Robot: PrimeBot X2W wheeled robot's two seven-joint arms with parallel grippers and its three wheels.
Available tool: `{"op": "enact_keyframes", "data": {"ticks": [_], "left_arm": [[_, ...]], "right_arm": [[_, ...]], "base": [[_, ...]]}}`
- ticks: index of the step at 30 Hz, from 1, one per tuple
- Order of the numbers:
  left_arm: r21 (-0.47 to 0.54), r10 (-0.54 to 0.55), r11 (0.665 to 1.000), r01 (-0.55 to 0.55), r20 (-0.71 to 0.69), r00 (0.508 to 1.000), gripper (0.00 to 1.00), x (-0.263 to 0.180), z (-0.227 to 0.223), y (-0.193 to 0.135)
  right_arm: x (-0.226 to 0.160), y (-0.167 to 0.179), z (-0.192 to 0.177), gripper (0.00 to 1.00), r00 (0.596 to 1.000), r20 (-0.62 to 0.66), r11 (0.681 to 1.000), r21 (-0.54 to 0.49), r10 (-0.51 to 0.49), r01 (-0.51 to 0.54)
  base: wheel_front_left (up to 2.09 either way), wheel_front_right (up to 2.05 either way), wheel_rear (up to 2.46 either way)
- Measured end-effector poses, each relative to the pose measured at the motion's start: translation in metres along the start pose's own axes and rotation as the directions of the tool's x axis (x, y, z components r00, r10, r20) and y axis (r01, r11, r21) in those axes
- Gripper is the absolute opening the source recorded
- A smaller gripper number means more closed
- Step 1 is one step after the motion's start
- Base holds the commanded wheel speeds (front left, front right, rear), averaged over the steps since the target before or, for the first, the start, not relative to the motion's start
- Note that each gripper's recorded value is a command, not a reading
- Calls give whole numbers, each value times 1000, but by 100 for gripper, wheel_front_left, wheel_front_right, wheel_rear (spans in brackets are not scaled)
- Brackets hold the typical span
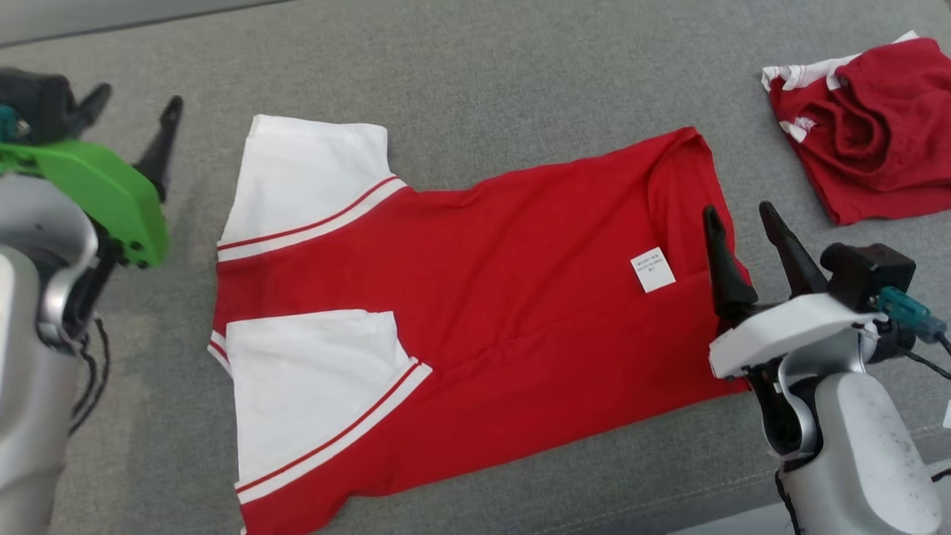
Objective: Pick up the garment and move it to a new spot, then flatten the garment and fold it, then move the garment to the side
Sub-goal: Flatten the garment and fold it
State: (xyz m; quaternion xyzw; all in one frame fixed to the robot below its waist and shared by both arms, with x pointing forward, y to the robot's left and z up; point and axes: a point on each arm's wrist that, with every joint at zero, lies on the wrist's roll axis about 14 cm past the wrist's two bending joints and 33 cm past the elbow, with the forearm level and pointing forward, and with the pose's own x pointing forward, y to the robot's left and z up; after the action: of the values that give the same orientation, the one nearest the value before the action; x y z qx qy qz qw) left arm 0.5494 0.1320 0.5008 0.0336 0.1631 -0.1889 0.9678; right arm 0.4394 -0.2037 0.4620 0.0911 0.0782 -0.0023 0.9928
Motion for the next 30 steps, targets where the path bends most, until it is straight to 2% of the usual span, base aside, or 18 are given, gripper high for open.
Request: {"op": "enact_keyframes", "data": {"ticks": [3,8,11,17,26,27,28,29,30], "left_arm": [[11,26,1000,-26,-64,998,100,25,-3,21],[-13,1,1000,-3,-193,981,100,63,-25,28],[2,-26,1000,27,-275,961,100,79,-43,24],[-60,-181,983,172,-425,887,100,95,-81,-16],[-78,-212,976,202,-527,823,100,96,-111,-18],[-85,-218,975,205,-530,820,92,95,-112,-20],[-88,-221,975,206,-530,819,61,94,-112,-20],[-91,-224,974,208,-531,817,44,93,-113,-21],[-94,-227,973,210,-531,817,20,92,-113,-22]], "right_arm": [[10,1,-3,100,1000,6,1000,8,8,-8],[15,-12,-17,100,1000,-13,1000,12,-24,24],[14,-25,-21,100,998,-17,998,2,-59,59],[7,-50,-27,100,992,-25,992,-18,-126,126],[5,-57,-29,100,989,-27,989,-26,-145,144],[5,-57,-29,100,989,-27,989,-26,-145,145],[5,-57,-28,100,989,-26,989,-28,-145,145],[5,-57,-28,100,989,-25,989,-30,-145,144],[6,-57,-26,100,989,-22,989,-34,-144,143]], "base": [[0,0,0],[0,0,0],[0,0,0],[0,0,0],[0,0,0],[0,0,0],[0,0,0],[0,0,0],[0,0,0]]}}
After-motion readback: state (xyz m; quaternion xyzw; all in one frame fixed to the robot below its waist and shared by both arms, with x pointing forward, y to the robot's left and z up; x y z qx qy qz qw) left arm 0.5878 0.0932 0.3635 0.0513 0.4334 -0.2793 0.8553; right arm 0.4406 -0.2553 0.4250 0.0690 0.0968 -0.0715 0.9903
